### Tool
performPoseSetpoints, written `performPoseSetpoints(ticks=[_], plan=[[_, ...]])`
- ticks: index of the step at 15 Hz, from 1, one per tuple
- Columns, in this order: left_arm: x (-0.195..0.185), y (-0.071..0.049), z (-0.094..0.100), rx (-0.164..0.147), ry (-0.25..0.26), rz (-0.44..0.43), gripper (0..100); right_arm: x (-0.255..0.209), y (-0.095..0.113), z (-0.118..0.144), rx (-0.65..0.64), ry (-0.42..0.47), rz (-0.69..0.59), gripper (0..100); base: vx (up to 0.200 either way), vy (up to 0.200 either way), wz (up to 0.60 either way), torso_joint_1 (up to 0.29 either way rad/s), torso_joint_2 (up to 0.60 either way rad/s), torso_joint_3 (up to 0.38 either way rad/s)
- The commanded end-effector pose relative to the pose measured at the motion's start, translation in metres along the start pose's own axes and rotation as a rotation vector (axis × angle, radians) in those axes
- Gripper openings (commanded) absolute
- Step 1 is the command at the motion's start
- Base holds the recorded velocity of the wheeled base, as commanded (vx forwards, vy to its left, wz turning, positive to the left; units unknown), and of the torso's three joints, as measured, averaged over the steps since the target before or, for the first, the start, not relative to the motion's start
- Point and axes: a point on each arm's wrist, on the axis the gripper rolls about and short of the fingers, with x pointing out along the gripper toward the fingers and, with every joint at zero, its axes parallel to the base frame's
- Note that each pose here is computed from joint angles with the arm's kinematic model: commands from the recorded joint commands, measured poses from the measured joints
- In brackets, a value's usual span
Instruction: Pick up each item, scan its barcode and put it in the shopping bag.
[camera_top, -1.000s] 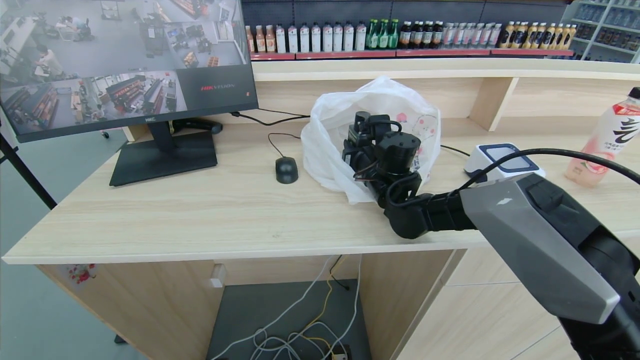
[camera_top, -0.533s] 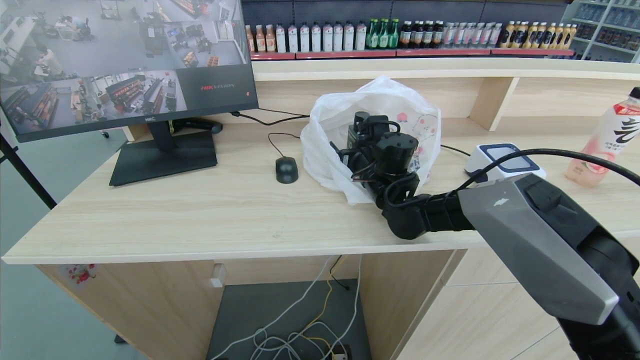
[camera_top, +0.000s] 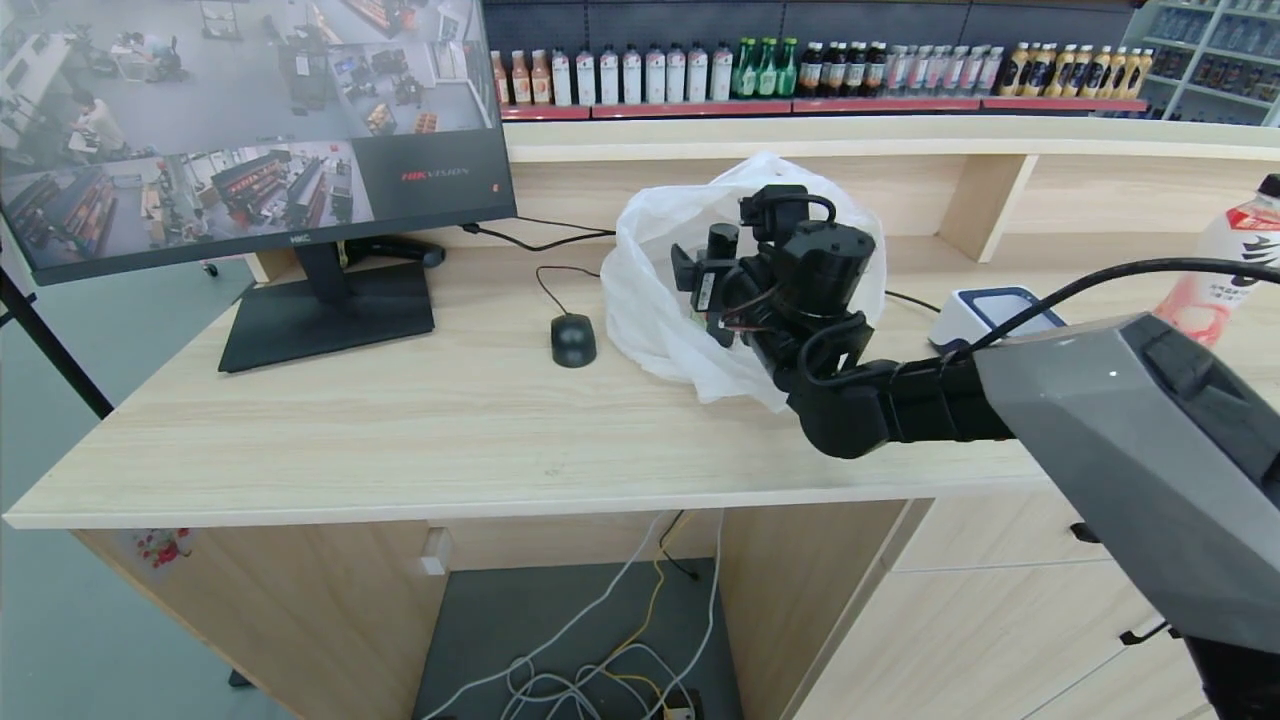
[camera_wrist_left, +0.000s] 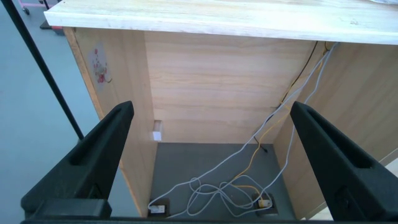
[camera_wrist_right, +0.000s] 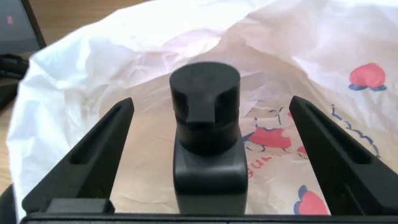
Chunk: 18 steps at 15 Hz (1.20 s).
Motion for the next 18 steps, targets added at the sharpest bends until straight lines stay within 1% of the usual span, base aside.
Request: performPoseSetpoints(ticks=[1, 2, 4, 5, 6, 7, 8, 10, 12, 13, 14, 15, 16, 18], plan=[[0.0, 0.0, 0.0, 0.0, 0.0, 0.0, 100, -0.017, -0.005, 0.034, 0.011, -0.029, 0.002, 100, 0.0, 0.0, 0.0, 0.0, 0.0, 0.0], [0.0, 0.0, 0.0, 0.0, 0.0, 0.0, 100, -0.026, -0.008, 0.039, 0.013, -0.033, 0.003, 100, 0.0, 0.0, 0.0, 0.0, 0.0, 0.0], [0.0, 0.0, 0.0, 0.0, 0.0, 0.0, 100, -0.047, -0.011, 0.039, 0.017, -0.041, 0.011, 100, 0.0, 0.0, 0.0, 0.0, 0.0, 0.0], [0.0, 0.0, 0.0, 0.0, 0.0, 0.0, 100, -0.063, -0.015, 0.033, 0.013, -0.037, 0.02, 100, 0.0, 0.0, 0.0, 0.0, 0.0, 0.0], [0.0, 0.0, 0.0, 0.0, 0.0, 0.0, 100, -0.069, -0.017, 0.031, 0.011, -0.034, 0.023, 100, 0.0, 0.0, 0.0, 0.0, 0.0, 0.0], [0.0, 0.0, 0.0, 0.0, 0.0, 0.0, 100, -0.094, -0.022, 0.021, 0.005, -0.021, 0.04, 100, 0.0, 0.0, 0.0, 0.0, 0.0, 0.0], [0.0, 0.0, 0.0, 0.0, 0.0, 0.0, 100, -0.119, -0.03, 0.013, 0.014, -0.034, 0.041, 100, 0.0, 0.0, 0.0, 0.0, 0.0, 0.0], [0.0, 0.0, 0.0, -0.005, 0.0, 0.0, 100, -0.143, -0.038, 0.011, 0.039, -0.089, 0.049, 100, 0.0, 0.0, 0.0, 0.0, 0.0, 0.0], [0.0, 0.0, 0.0, -0.003, 0.0, 0.0, 100, -0.166, -0.044, 0.0, 0.028, -0.035, 0.087, 100, 0.0, 0.0, 0.0, 0.0, 0.0, 0.0], [0.0, 0.0, 0.0, -0.002, 0.0, 0.0, 100, -0.183, -0.048, 0.006, 0.028, -0.016, 0.114, 100, 0.0, 0.0, 0.0, 0.0, 0.0, 0.0], [0.0, 0.0, 0.0, 0.0, 0.0, 0.0, 100, -0.187, -0.048, 0.008, 0.029, -0.018, 0.118, 100, 0.0, 0.0, 0.0, 0.0, 0.0, 0.0], [0.0, 0.0, 0.0, 0.0, 0.0, 0.0, 100, -0.195, -0.041, 0.019, 0.042, -0.043, 0.149, 100, 0.0, 0.0, 0.0, 0.0, 0.0, 0.0], [0.0, 0.0, 0.0, 0.0, 0.0, 0.0, 100, -0.199, -0.034, 0.025, 0.054, -0.055, 0.175, 100, 0.0, 0.0, 0.0, 0.0, 0.0, 0.0], [0.0, 0.0, 0.0, -0.002, 0.0, 0.0, 100, -0.212, -0.025, 0.021, 0.056, -0.023, 0.22, 100, 0.0, 0.0, 0.0, 0.0, 0.0, 0.0]])
